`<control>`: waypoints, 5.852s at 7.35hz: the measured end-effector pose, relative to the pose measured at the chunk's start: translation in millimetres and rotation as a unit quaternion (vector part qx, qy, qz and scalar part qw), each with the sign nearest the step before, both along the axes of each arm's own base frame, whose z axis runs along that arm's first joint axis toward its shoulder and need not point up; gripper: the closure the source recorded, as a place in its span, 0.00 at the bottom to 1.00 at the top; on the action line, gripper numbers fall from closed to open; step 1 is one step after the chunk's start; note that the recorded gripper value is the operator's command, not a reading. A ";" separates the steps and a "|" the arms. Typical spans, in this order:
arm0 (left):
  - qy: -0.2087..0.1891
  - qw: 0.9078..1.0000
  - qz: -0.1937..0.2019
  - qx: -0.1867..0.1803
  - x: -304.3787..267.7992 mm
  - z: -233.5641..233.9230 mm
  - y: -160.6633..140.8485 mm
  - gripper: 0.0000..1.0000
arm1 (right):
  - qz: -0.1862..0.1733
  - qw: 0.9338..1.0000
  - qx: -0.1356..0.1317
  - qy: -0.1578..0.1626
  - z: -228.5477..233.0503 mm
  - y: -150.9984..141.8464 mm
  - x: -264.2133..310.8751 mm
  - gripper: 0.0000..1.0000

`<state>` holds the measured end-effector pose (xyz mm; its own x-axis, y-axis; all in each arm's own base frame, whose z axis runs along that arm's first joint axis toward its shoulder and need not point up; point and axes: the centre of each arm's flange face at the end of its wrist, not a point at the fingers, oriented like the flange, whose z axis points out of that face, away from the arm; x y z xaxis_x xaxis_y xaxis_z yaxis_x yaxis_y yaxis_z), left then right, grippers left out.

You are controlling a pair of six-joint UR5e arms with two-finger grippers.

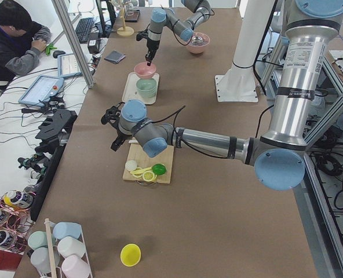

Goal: Stack pink bowl on green and place spoon
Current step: 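Carry the pink bowl with the right gripper over the mint-green bowl, then lower the pink bowl into the mint-green bowl and open the right gripper, then raise the right gripper away while the left gripper grasps the white spoon, then lift the white spoon with the left gripper and carry it toward the tray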

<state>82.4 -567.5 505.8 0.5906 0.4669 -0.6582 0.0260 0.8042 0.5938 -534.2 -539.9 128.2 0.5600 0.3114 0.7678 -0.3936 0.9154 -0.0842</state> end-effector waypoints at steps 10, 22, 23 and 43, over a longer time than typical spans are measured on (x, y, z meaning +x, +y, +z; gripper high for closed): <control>0.001 1.000 0.002 0.000 1.0 0.3 1.0 0.02 | -0.010 1.000 -0.003 0.016 14.9 1.6 -58.6 1.00; -0.013 0.998 -0.022 -0.065 85.5 10.6 -6.0 0.02 | -0.072 0.995 0.054 0.034 100.8 -37.4 74.8 0.00; -0.018 0.996 -0.034 -0.078 127.5 6.5 -7.0 0.03 | -0.090 0.992 0.073 0.047 130.6 -47.2 111.1 0.00; 0.133 0.985 -0.071 -0.087 244.6 -171.7 18.2 1.00 | -0.211 0.964 0.127 0.100 377.3 -68.9 427.4 0.00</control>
<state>327.0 -549.3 334.1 0.4382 0.2576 -0.8612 0.2820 0.8703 0.4038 -106.8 -608.8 505.5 0.7407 -0.1613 0.6522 0.0342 0.9785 0.2032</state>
